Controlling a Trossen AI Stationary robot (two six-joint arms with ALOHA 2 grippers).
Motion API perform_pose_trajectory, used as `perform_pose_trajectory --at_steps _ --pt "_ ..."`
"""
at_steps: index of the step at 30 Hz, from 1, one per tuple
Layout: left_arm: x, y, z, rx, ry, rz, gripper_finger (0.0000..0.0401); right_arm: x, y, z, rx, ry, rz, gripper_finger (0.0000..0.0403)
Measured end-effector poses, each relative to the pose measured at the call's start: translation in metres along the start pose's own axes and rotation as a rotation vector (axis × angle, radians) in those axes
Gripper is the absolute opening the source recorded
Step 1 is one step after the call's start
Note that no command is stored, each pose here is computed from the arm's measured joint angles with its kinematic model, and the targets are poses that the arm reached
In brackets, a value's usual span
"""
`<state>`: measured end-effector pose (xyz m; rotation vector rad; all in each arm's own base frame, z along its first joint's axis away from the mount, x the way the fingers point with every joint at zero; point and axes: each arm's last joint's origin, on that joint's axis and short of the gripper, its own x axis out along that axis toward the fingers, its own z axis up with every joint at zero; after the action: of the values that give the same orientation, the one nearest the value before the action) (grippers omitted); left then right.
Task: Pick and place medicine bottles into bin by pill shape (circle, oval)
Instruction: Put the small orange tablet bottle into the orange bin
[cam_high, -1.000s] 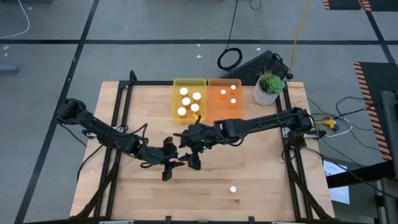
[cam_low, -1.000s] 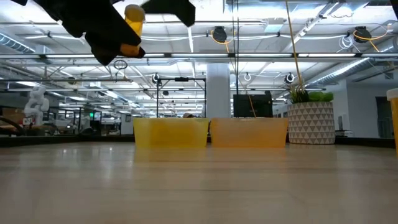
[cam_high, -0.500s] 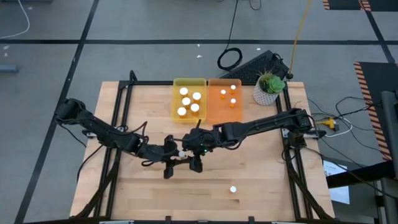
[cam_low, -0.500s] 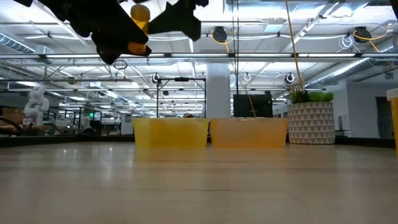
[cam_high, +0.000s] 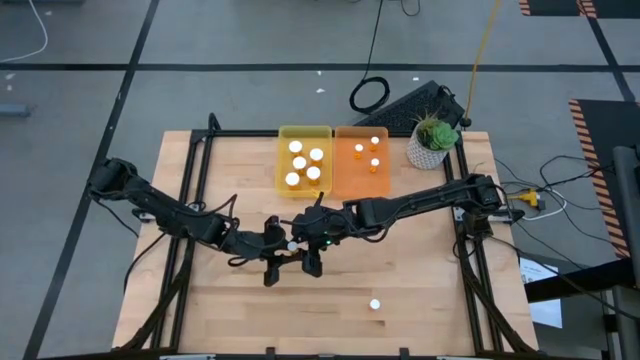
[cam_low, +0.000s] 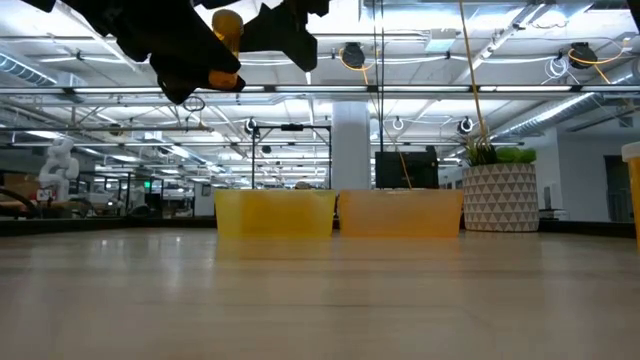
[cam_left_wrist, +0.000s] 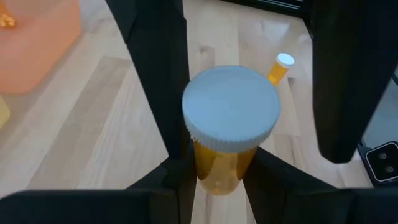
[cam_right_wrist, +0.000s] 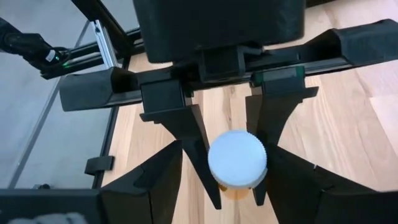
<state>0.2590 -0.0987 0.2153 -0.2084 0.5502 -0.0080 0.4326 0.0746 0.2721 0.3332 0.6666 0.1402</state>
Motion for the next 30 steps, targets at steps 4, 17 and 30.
perform_pose_trajectory --at_steps 4,17,30 --pt "0.0 0.0 0.0 0.0 0.0 0.0 0.012 0.0 0.0 0.001 0.013 -0.009 0.003 0.018" --pt "0.0 0.0 0.0 -0.002 0.0 0.0 0.012 0.0 -0.003 0.002 0.018 -0.009 -0.001 0.0117" --pt "-0.001 0.001 -0.007 -0.09 0.044 0.06 0.0239 -0.023 -0.012 0.012 0.028 -0.008 -0.005 0.0118"
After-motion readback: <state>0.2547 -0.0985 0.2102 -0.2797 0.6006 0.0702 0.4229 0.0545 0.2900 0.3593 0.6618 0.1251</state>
